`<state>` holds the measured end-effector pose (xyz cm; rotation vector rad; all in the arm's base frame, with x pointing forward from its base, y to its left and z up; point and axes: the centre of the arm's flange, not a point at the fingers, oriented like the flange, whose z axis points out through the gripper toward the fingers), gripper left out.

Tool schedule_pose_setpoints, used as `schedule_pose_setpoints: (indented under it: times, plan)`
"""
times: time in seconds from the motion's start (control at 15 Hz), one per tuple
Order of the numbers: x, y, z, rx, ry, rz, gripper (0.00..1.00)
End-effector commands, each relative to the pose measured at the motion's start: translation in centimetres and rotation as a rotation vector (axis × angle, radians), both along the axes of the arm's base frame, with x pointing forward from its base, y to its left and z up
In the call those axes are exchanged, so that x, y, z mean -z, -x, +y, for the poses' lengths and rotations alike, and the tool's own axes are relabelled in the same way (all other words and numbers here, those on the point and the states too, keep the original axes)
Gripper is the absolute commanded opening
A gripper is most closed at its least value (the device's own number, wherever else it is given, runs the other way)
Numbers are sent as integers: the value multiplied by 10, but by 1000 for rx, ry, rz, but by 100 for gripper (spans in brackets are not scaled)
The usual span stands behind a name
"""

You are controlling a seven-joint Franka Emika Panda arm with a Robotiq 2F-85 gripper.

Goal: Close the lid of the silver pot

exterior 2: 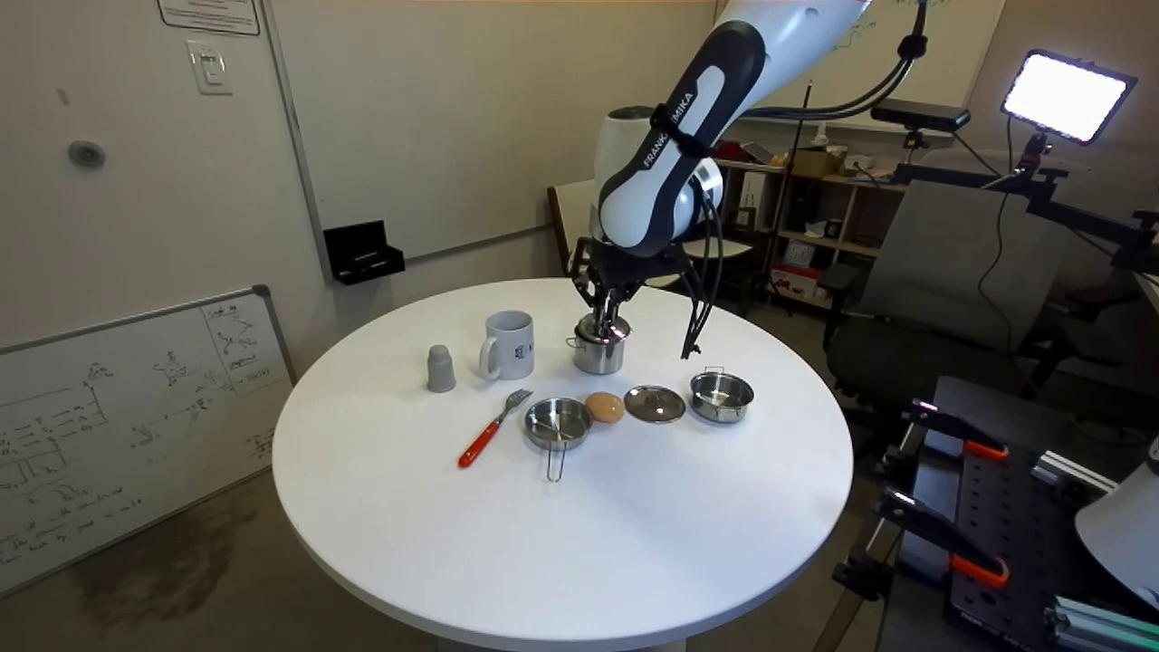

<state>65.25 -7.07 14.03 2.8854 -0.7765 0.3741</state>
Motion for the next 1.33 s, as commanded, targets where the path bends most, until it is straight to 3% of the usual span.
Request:
schedule_pose_setpoints:
  times: [0.0, 0.2, 0.27, 0.4, 0.8, 0.93, 1.27]
  plan:
    - [4, -15, 0, -17, -15, 17, 5]
    - [5, -18, 1, -28, -11, 24, 6]
    - [5, -18, 1, -27, -10, 28, 44]
    - [6, -18, 0, -22, -6, 33, 51]
    - [1, -19, 0, -13, -2, 21, 95]
    - [-7, -19, 3, -15, 19, -27, 100]
    - [-52, -41, 38, 1, 98, -194, 100]
